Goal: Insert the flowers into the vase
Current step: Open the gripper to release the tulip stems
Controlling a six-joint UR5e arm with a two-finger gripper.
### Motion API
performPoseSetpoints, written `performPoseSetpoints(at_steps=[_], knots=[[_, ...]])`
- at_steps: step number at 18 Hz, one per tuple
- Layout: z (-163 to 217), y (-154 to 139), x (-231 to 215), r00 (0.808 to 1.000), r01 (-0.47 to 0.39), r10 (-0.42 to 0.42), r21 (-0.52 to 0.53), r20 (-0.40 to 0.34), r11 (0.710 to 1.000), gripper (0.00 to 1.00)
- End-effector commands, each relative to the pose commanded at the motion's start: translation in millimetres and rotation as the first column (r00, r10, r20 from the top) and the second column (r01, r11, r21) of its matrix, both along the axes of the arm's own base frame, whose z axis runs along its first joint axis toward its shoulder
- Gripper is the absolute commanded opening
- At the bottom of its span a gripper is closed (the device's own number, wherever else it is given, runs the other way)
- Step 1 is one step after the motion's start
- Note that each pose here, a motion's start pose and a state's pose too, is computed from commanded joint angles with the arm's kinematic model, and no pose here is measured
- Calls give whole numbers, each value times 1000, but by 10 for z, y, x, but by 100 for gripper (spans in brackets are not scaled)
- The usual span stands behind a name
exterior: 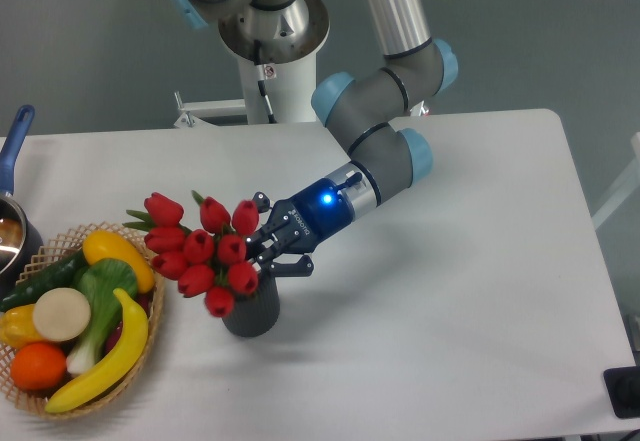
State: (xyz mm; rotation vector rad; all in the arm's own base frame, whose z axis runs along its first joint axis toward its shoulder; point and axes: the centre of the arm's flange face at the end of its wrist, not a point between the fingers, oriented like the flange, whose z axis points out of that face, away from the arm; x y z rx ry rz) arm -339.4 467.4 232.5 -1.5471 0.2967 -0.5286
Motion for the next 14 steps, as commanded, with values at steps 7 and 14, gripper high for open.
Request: performPoseSetpoints(at_steps=[7, 14], knots=[[-11, -10, 1, 1000, -2, 2, 11, -15, 1000, 45], [52, -66, -114, 999, -22, 23, 22, -29, 1000, 91]])
